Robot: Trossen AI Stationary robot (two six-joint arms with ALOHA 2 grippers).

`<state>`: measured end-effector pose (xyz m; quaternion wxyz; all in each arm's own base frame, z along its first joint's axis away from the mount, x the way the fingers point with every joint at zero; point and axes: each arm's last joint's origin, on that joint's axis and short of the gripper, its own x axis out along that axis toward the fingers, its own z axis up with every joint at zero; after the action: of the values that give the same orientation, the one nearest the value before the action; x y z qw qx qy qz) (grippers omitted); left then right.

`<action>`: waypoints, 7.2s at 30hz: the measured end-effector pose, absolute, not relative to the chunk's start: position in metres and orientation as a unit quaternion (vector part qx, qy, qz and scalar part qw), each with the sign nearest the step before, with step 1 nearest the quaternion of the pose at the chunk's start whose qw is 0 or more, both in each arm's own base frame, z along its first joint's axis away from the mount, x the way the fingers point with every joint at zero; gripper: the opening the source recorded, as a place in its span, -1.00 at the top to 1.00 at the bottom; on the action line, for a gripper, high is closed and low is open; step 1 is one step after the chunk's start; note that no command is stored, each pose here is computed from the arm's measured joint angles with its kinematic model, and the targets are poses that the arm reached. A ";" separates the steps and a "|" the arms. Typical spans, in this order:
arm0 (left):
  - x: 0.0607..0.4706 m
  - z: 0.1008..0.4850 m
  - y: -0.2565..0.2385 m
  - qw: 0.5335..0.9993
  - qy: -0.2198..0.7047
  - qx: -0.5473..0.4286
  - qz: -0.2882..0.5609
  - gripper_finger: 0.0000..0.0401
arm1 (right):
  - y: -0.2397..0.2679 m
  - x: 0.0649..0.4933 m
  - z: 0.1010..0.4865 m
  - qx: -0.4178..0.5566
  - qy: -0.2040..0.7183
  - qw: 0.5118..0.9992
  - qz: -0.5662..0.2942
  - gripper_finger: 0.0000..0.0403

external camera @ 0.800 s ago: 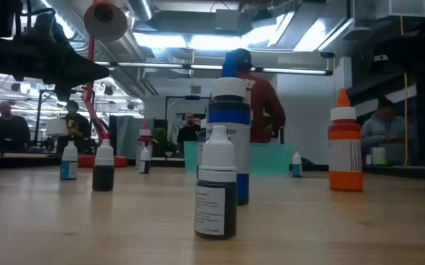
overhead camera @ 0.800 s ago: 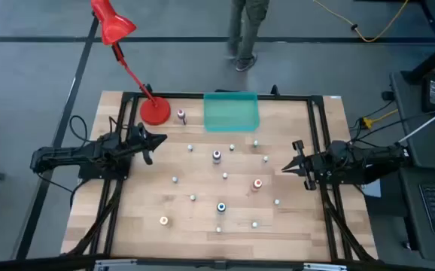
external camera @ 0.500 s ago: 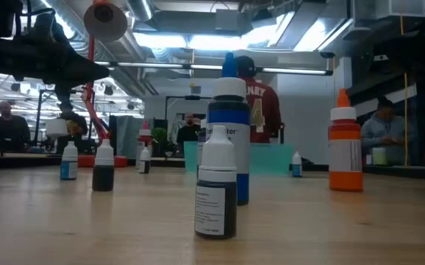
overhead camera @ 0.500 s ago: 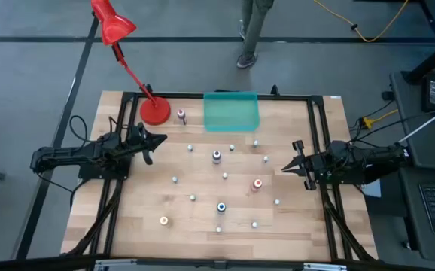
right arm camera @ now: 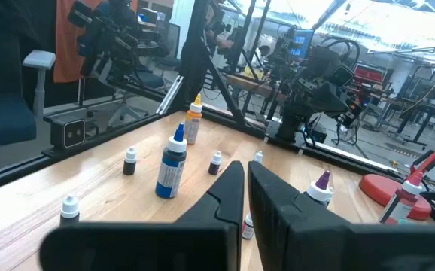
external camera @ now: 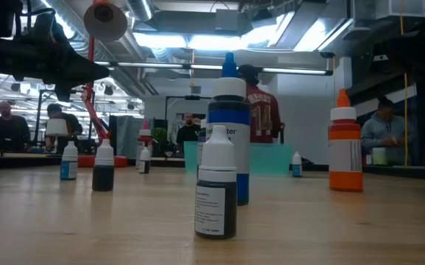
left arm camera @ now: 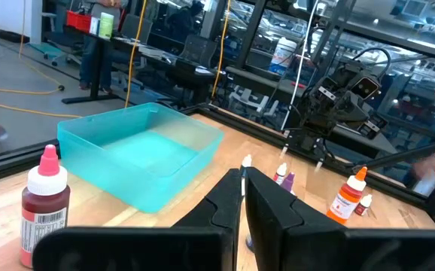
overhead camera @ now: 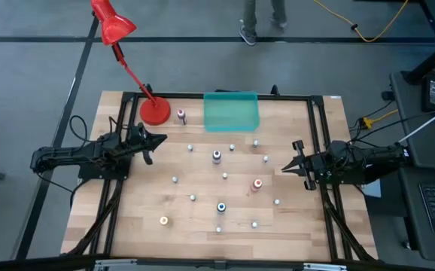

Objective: Pick & Place food coloring

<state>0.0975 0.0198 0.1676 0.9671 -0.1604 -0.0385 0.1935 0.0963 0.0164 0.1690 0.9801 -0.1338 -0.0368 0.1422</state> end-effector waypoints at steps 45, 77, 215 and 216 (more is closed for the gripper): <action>0.097 0.168 0.020 0.967 -0.038 -0.160 0.193 0.91 | 0.011 0.097 0.167 -0.134 -0.013 0.989 0.055 0.87; 0.097 0.176 0.020 0.971 -0.064 -0.137 0.187 0.91 | 0.010 0.097 0.177 -0.080 -0.061 0.994 0.037 0.87; 0.277 0.149 0.087 0.801 0.576 -0.108 0.124 -0.15 | -0.014 0.113 0.290 0.040 0.094 0.971 -0.216 0.13; 0.277 0.149 0.087 0.800 0.576 -0.108 0.124 -0.13 | -0.014 0.113 0.290 0.040 0.094 0.971 -0.216 0.13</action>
<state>0.2766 0.0869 0.1487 0.8004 -0.1077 0.5765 0.1244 0.1128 -0.0142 0.2899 0.9710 0.0400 0.0944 -0.2161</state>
